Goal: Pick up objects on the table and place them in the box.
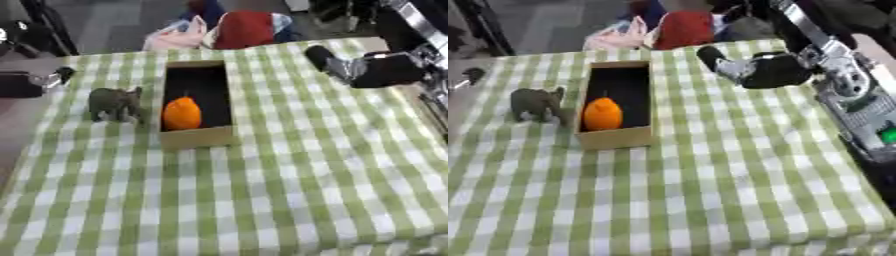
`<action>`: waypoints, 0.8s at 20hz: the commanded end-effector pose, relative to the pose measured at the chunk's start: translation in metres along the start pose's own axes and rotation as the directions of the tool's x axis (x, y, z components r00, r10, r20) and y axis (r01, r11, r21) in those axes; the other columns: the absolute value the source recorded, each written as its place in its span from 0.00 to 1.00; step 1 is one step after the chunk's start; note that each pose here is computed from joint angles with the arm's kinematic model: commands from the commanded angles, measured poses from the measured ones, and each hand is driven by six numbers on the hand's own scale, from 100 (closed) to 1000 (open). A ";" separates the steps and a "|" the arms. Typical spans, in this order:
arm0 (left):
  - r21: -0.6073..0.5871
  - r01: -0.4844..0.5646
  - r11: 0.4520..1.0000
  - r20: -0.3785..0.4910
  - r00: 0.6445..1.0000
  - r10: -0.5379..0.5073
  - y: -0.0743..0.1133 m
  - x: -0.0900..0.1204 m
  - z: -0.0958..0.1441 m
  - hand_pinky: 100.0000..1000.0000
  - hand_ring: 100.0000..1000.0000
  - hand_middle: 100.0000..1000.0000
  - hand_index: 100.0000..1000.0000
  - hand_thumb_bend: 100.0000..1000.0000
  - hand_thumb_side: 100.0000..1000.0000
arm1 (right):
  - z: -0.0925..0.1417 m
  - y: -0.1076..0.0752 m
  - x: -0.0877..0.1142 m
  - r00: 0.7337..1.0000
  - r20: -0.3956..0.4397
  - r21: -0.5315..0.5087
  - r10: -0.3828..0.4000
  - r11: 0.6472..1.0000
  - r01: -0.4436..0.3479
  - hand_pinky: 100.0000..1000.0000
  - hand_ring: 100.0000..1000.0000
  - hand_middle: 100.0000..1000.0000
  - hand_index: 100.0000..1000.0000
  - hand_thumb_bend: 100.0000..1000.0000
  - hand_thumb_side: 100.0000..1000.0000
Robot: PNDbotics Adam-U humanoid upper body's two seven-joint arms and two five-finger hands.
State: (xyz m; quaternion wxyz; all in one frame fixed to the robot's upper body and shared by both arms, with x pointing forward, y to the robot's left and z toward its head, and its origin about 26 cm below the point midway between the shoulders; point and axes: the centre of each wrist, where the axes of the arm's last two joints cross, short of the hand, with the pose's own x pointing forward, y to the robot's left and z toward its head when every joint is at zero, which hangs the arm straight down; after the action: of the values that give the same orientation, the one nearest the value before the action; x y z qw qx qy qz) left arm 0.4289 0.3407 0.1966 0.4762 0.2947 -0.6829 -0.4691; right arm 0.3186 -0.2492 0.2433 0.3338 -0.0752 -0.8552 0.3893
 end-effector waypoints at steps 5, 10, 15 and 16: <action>-0.125 0.161 0.979 0.011 0.987 -0.161 0.003 -0.016 -0.026 0.69 0.71 0.66 0.81 0.53 0.20 | 0.002 -0.006 0.007 1.000 0.018 -0.011 -0.005 1.000 0.006 0.70 0.75 0.71 0.88 0.25 0.18; -0.224 0.271 0.936 0.037 0.962 -0.270 -0.013 -0.016 -0.044 0.70 0.71 0.67 0.81 0.53 0.18 | 0.002 -0.003 0.007 1.000 0.018 -0.003 -0.022 1.000 0.022 0.70 0.75 0.71 0.88 0.25 0.19; -0.264 0.354 0.897 0.051 0.934 -0.354 -0.026 -0.016 -0.051 0.71 0.71 0.68 0.81 0.50 0.14 | 0.002 -0.003 0.007 0.999 0.017 0.000 -0.027 1.000 0.027 0.70 0.75 0.71 0.88 0.24 0.20; -0.268 0.363 0.892 0.048 0.930 -0.364 -0.028 -0.018 -0.051 0.71 0.70 0.68 0.81 0.49 0.13 | 0.002 -0.003 0.007 0.999 0.016 -0.001 -0.028 1.000 0.028 0.70 0.75 0.71 0.88 0.24 0.20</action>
State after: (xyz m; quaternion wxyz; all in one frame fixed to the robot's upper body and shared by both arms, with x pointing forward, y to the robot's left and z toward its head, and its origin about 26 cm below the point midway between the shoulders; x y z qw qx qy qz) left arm 0.4786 0.3223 0.1546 0.4305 0.3294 -0.5453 -0.6394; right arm 0.3152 -0.2483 0.2402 0.3426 -0.0576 -0.8560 0.3829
